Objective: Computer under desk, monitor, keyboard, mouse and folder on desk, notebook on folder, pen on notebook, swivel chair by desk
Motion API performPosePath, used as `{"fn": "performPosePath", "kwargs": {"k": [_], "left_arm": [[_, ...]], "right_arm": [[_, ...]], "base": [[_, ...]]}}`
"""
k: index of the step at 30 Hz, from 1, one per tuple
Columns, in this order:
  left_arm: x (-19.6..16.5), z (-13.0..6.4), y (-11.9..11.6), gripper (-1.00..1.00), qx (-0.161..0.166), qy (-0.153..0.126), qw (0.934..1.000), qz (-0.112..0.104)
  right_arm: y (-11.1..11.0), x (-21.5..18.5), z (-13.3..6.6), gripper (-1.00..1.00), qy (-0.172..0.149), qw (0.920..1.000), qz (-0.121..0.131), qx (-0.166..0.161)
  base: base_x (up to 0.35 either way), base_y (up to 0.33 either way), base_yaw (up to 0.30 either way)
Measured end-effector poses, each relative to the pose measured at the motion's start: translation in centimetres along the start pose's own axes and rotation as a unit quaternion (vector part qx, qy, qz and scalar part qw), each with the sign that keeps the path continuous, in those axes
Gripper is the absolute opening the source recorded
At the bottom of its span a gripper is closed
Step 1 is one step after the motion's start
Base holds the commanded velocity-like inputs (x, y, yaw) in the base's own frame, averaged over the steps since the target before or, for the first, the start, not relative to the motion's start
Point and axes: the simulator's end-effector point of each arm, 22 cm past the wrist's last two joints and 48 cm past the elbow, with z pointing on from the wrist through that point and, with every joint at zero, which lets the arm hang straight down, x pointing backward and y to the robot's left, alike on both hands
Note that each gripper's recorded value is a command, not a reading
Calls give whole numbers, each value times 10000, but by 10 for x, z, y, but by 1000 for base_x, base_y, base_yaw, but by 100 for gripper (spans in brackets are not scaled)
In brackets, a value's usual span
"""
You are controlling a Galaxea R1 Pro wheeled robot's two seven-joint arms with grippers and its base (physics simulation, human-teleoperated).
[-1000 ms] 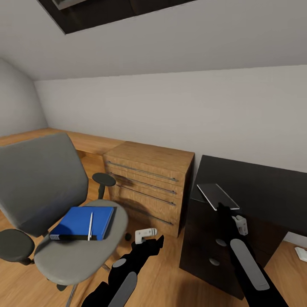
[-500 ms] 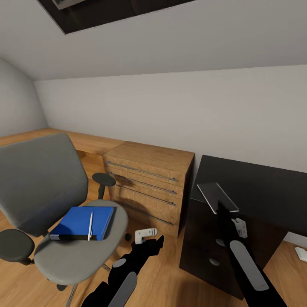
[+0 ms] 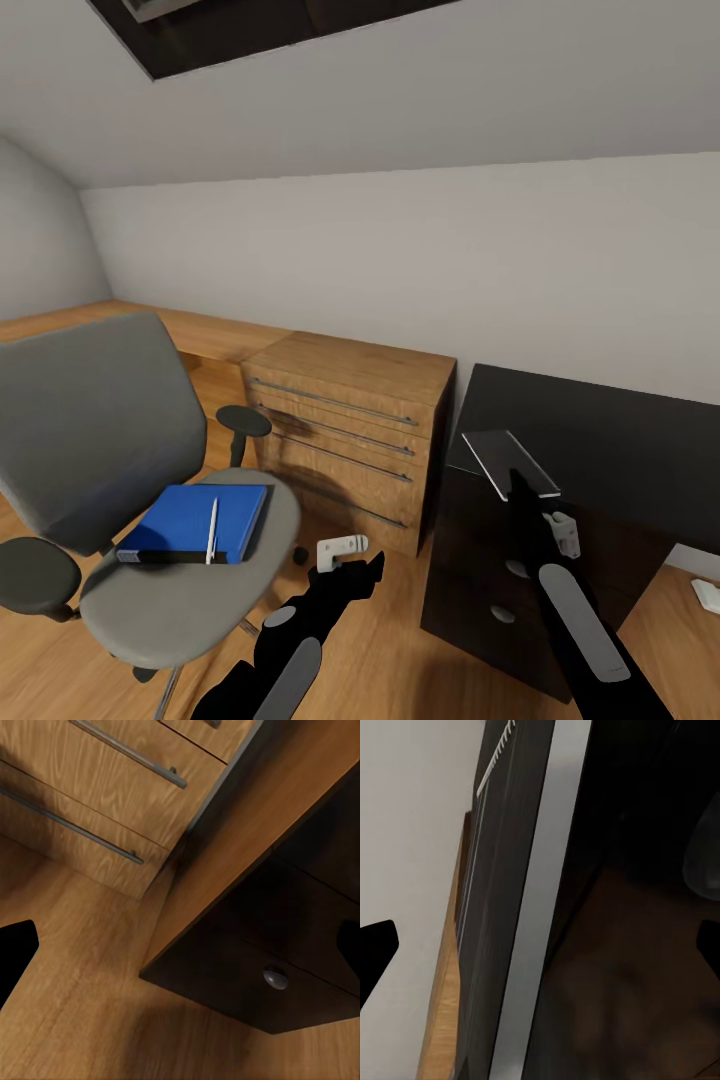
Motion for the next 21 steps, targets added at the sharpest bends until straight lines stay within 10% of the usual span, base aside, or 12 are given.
{"fn": "performPosePath", "kwargs": {"k": [21], "left_arm": [[0, 0, 0, 100, -3, 1, 10000, -6]], "right_arm": [[0, -1, 0, 100, -3, 10000, -6, -5]], "base": [[-119, 0, 0]]}}
